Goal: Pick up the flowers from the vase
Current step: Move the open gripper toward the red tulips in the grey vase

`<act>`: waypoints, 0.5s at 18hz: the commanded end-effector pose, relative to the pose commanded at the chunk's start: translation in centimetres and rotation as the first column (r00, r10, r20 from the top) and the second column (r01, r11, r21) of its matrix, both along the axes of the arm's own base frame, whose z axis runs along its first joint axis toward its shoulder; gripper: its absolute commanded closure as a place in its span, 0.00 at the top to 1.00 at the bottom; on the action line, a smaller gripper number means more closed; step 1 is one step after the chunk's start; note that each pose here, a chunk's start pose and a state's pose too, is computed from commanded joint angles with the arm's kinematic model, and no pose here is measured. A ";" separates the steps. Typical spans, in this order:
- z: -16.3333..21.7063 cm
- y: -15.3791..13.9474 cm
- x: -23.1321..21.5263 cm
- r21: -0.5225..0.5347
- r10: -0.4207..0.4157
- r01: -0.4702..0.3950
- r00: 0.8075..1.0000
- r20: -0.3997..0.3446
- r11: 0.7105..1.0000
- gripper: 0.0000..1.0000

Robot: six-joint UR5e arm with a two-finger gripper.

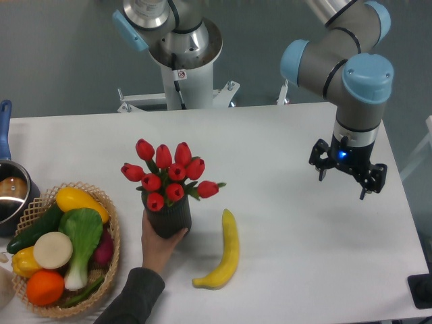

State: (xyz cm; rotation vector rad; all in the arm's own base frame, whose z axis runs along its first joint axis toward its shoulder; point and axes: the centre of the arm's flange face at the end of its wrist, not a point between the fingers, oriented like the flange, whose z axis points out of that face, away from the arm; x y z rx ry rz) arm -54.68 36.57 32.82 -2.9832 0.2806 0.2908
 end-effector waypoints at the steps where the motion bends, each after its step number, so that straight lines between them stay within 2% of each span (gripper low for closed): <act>1: 0.0 0.0 0.0 0.000 0.001 -0.001 1.000 0.002 1.000 1.00; 4: 0.2 0.2 0.2 0.014 0.006 -0.006 1.000 0.007 1.000 1.00; 6: 0.2 0.2 0.3 0.028 0.041 -0.041 0.999 0.015 0.999 1.00; 9: 0.0 0.6 1.8 0.113 0.089 -0.097 0.994 0.071 0.989 1.00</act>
